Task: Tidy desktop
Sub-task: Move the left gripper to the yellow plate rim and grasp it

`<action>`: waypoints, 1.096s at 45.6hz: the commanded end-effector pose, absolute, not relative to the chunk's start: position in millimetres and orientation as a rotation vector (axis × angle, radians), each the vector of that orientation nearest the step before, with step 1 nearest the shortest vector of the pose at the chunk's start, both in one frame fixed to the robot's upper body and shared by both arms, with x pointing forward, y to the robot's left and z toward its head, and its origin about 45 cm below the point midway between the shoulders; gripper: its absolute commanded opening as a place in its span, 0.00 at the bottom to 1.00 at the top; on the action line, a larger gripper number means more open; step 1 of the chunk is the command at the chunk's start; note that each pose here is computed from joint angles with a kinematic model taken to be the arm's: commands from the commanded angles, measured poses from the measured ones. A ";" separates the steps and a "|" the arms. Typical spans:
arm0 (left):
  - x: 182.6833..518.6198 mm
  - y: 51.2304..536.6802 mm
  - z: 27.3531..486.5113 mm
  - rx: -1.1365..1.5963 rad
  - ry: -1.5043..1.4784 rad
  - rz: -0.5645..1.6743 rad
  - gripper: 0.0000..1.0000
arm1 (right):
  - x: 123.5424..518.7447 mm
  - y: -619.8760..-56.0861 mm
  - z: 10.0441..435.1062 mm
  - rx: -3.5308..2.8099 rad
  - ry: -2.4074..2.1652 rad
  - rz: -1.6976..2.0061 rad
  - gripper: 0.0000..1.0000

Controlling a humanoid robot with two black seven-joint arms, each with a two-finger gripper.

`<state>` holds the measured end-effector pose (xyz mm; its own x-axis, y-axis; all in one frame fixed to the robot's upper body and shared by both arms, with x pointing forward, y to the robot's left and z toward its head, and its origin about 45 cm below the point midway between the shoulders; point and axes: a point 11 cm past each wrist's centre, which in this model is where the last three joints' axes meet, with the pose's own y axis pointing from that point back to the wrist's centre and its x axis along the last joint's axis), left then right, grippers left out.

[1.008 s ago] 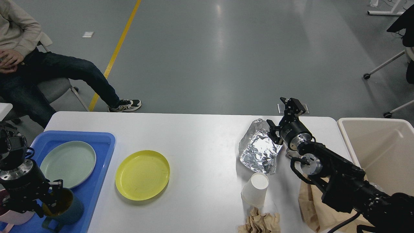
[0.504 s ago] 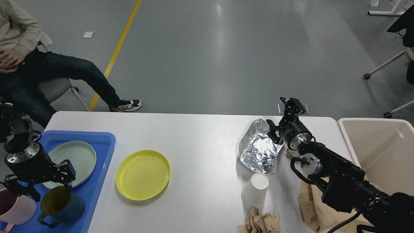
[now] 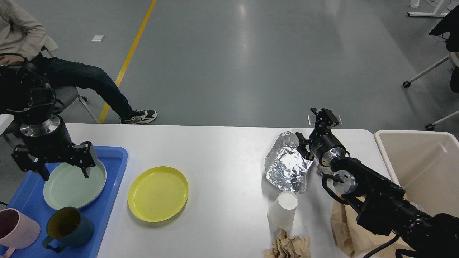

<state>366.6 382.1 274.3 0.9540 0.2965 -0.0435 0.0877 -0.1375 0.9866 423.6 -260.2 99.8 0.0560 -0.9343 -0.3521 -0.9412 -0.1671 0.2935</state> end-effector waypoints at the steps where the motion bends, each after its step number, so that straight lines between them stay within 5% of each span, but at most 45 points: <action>1: 379.6 366.9 272.5 1.741 0.184 0.196 0.91 | 424.1 -260.0 100.4 -2.272 2.017 0.735 1.00; 17: 367.0 316.9 195.4 1.746 0.153 0.001 0.91 | 424.1 -260.0 100.4 -2.272 2.017 0.735 1.00; 50: 362.1 305.0 104.7 1.588 0.181 0.054 0.90 | 424.1 -260.0 100.4 -2.272 2.017 0.735 1.00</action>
